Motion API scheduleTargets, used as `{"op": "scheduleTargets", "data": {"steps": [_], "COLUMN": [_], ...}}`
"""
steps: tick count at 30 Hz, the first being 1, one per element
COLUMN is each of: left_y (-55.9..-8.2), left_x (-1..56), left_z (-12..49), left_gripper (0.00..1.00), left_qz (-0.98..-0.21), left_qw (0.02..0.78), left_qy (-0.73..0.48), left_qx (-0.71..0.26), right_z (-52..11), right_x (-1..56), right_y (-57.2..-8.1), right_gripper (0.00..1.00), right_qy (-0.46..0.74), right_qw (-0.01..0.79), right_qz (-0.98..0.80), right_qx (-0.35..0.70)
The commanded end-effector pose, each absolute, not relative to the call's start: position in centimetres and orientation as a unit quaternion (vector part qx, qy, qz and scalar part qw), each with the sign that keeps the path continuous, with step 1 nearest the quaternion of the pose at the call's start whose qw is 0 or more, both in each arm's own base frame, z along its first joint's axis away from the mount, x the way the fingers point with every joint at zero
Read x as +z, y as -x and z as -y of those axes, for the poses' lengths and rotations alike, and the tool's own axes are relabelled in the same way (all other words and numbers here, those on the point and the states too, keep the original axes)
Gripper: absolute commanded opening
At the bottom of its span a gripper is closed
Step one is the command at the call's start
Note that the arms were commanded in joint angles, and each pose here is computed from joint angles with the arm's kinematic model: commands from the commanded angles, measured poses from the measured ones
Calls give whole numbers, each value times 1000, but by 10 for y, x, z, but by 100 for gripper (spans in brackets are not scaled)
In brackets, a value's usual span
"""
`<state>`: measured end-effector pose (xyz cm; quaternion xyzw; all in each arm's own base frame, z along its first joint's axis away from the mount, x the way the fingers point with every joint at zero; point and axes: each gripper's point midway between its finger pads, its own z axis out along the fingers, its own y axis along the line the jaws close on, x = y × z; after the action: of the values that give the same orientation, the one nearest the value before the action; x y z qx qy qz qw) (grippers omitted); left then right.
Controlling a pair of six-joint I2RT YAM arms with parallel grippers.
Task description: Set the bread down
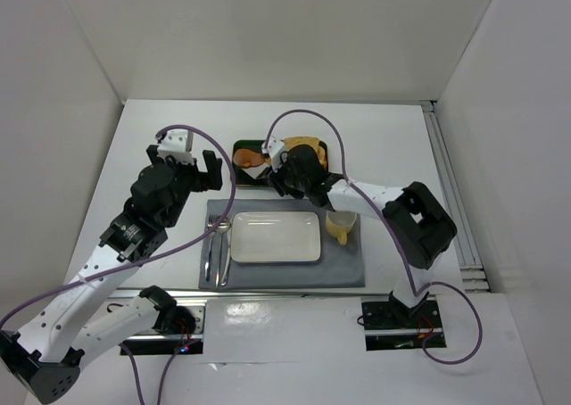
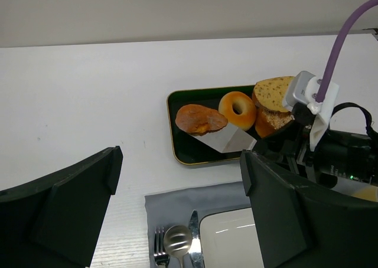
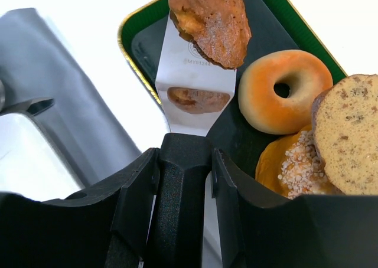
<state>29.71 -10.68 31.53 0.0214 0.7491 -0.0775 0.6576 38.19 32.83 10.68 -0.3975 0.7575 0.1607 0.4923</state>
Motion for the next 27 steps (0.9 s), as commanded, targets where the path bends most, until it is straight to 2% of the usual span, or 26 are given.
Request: {"op": "scheduleTargets", "data": {"steps": [1,12,27], "left_y": [-299,-299,-302], "left_x": [327,327,322], "left_z": [105,105,107], "left_gripper": [100,100,100], "left_qz": [-732,-732,-738], "left_qw": [676,676,670], "left_qy": [-6,-6,-8], "left_qx": [-82,-82,-78], "right_z": [-339,-319,-269], "right_x": [175,208,214], "right_y": [-376,-304,-236], "right_gripper": [0,0,0], "right_qy": [405,485,562], "right_qw": [556,534,478], "right_qz": [-700,-648,-610], "right_qx": [193,245,289]}}
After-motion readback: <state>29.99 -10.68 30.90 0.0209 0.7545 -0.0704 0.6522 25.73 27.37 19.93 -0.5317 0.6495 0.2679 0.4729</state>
